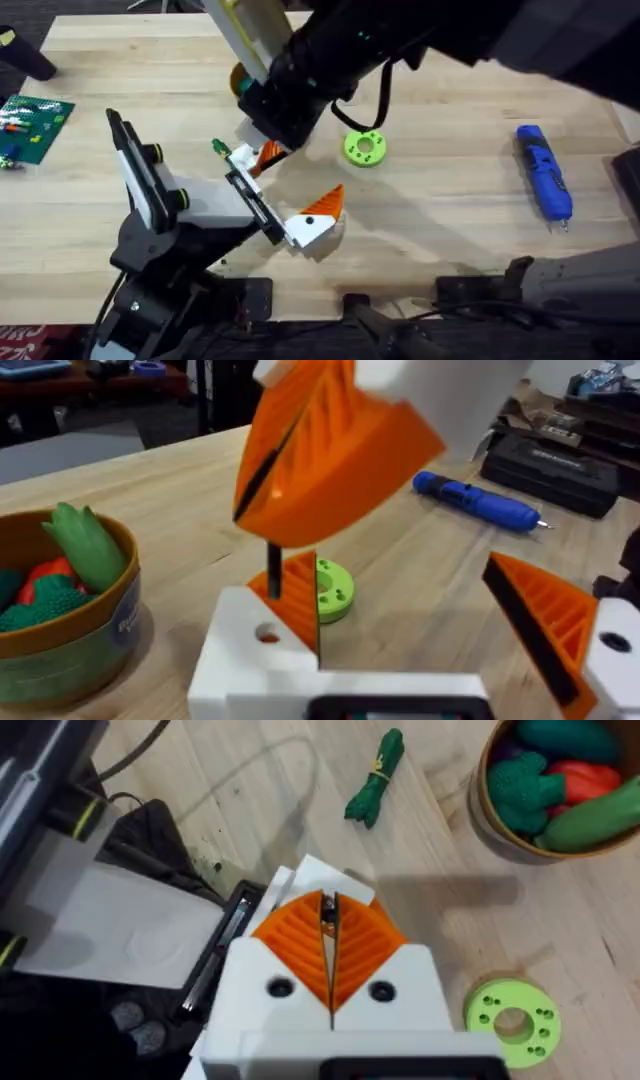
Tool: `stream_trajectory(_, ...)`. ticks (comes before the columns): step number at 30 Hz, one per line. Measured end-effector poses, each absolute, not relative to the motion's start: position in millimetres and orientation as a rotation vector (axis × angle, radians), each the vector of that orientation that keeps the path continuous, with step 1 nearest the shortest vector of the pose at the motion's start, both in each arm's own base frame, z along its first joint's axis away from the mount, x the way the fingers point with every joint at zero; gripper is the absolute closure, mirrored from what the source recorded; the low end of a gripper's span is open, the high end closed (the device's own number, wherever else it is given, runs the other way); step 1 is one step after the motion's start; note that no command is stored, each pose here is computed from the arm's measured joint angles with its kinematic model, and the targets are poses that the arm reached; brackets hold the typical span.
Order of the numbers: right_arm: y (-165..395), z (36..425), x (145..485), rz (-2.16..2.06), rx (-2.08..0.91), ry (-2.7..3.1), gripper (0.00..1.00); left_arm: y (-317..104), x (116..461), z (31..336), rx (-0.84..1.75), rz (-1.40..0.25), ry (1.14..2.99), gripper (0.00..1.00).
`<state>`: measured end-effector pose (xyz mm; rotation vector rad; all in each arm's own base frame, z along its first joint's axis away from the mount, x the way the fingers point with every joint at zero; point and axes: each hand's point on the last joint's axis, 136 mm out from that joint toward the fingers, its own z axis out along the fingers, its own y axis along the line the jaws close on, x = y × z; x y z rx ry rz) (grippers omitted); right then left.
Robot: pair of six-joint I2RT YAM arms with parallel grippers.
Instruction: Pick up the gripper from the table and insert it into the empty holder that is missing its gripper. Then pick up a screw, insert it into the mounting hole, and use the screwdriver to tighten it. Finally, clean up the table by picking up the vegetable and placing it into the bucket.
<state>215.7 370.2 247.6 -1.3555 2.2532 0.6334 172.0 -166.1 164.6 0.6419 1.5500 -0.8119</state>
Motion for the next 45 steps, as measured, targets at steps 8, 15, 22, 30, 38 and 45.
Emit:
stream_trajectory(8, 371, 245, 216, 0.634, -1.365, 2.256, 0.992, -166, 172, 165, 0.642, -0.812, 1.55, 0.014)
stream_trajectory(15, 371, 243, 215, 0.632, -1.373, 2.262, 0.992, -166, 172, 165, 0.642, -0.812, 1.55, 0.012)
stream_trajectory(22, 374, 228, 217, 0.618, -1.387, 2.298, 0.992, -166, 172, 165, 0.642, -0.812, 1.55, 0.012)
stream_trajectory(30, 373, 219, 216, 0.607, -1.398, 2.326, 0.992, -166, 172, 165, 0.642, -0.812, 1.55, 0.013)
stream_trajectory(38, 374, 219, 215, 0.616, -1.401, 2.326, 0.992, -166, 172, 165, 0.642, -0.812, 1.55, 0.012)
stream_trajectory(45, 376, 219, 212, 0.643, -1.415, 2.325, 0.992, -166, 172, 165, 0.642, -0.812, 1.55, 0.012)
